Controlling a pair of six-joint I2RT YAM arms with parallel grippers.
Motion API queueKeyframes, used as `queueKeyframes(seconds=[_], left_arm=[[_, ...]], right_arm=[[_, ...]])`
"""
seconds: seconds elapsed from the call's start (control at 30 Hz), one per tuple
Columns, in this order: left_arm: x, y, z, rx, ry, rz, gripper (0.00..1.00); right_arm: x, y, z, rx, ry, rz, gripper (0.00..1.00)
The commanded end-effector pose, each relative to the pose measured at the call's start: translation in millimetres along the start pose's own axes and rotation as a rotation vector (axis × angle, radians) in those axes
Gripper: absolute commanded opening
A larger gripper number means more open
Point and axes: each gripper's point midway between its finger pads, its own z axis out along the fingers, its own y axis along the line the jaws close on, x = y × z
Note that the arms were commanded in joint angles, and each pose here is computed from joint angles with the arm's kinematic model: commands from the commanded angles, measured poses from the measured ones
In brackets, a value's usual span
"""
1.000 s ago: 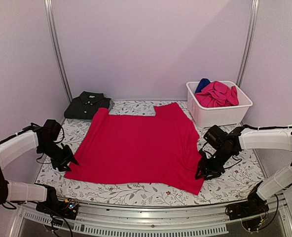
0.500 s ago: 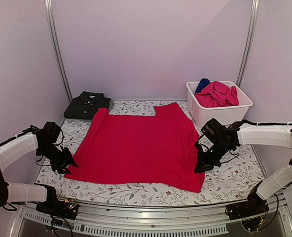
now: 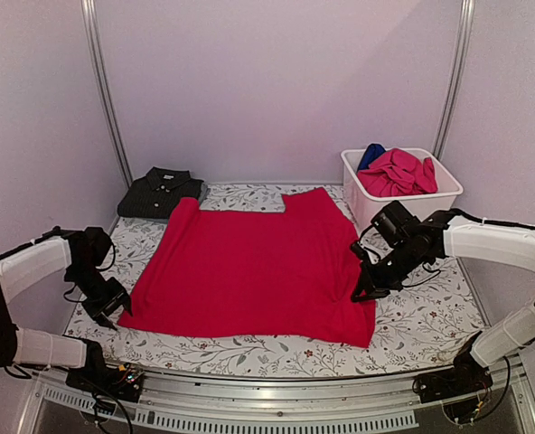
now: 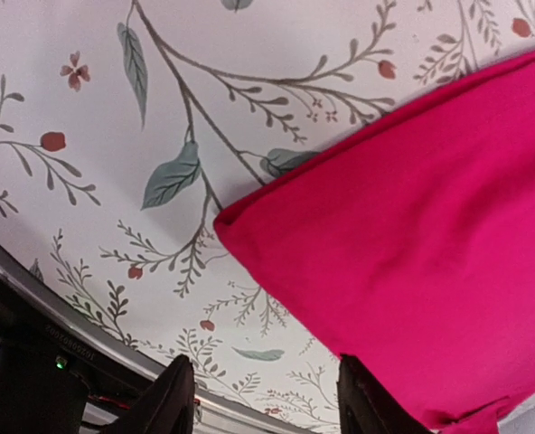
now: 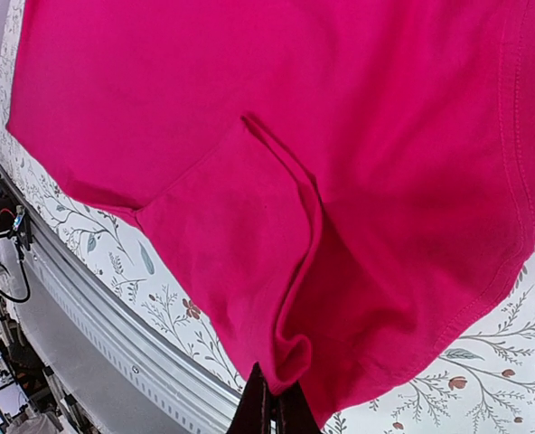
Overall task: Fold and stack the mixed laundry pile
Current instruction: Pick up the flattened T-shirt from the center of the board.
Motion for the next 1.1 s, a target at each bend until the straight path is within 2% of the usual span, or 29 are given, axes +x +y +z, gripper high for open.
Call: queueKeyframes(seconds=[0.0,0.27,0.5,0.6,0.67,0.87,1.07], left_arm=[[-2,10,9,-0.062,0.016,-0.117,0.52],[-16,5,26,-0.059,-0.027,-0.134,0.43],[-25,15,40,-0.109,-0.042,-0.162,0.42],[-25,21,45,-0.134,-0.042,-0.168,0.38],[-22,25,49,-0.140,-0.032,-0.173,0.31],[-11,25,45,-0.095,-0.004,-0.183,0.00],[-14,15,21,-0.043,-0.031,-0.198,0.00]], right_arm=[[-3,9,-12,-0.019,-0.030,-0.047,0.00],[-5,17,-19,-0.050,-0.057,-0.070,0.00],[-3,21,-24,-0.070,-0.066,-0.088,0.00],[-2,23,-27,-0.077,-0.073,-0.094,0.00],[-2,25,-29,-0.084,-0.077,-0.098,0.00],[-6,35,-41,-0.117,-0.112,-0.120,0.00],[-11,43,-53,-0.131,-0.143,-0.148,0.00]])
